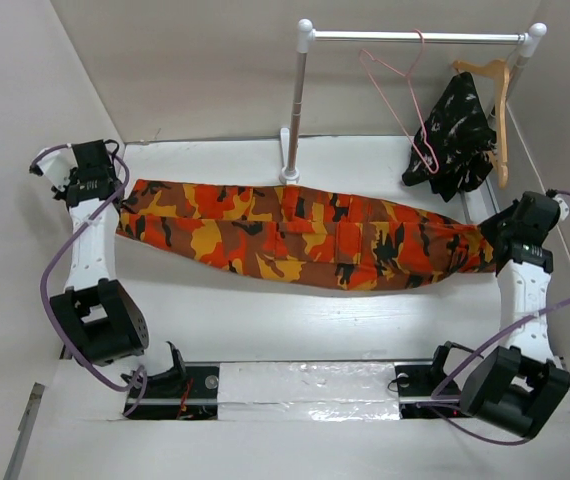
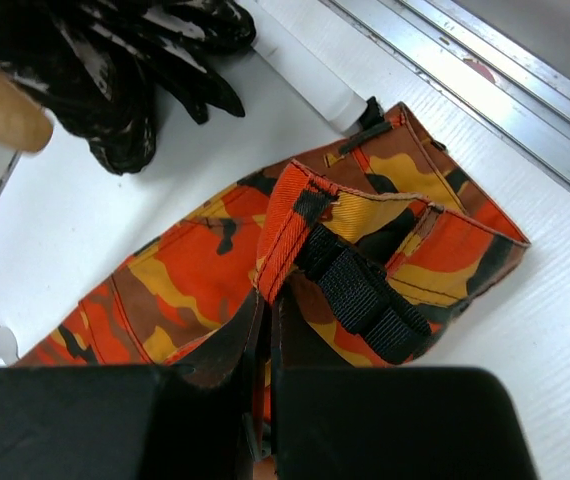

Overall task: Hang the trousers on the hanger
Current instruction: Fold the trousers at the center of the board.

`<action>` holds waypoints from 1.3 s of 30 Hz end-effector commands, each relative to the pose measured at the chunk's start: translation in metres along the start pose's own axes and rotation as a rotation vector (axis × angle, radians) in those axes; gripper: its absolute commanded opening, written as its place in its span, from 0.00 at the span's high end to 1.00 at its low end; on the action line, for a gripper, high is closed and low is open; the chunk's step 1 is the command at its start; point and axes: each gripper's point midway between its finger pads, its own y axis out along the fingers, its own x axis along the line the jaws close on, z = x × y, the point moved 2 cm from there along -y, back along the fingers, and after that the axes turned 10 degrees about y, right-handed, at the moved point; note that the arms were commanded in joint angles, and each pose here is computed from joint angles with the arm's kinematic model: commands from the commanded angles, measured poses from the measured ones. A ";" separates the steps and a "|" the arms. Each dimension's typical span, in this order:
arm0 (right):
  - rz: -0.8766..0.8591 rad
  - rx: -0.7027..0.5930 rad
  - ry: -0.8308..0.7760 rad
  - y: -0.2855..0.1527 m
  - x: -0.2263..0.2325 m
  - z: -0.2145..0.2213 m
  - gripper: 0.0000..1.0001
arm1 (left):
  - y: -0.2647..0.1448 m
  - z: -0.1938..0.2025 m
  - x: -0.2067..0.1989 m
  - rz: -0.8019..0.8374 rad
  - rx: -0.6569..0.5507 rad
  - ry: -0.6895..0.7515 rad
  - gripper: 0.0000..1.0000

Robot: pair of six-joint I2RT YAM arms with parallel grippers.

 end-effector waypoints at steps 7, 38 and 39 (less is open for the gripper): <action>-0.113 -0.189 0.088 0.024 0.051 -0.069 1.00 | 0.013 -0.043 -0.040 0.022 -0.121 0.021 1.00; -0.182 -0.101 0.116 0.084 0.084 -0.053 1.00 | -0.021 -0.033 0.017 -0.070 -0.108 0.132 0.99; -0.187 -0.095 0.112 0.085 0.087 -0.050 1.00 | -0.018 -0.027 0.017 -0.076 -0.091 0.144 0.99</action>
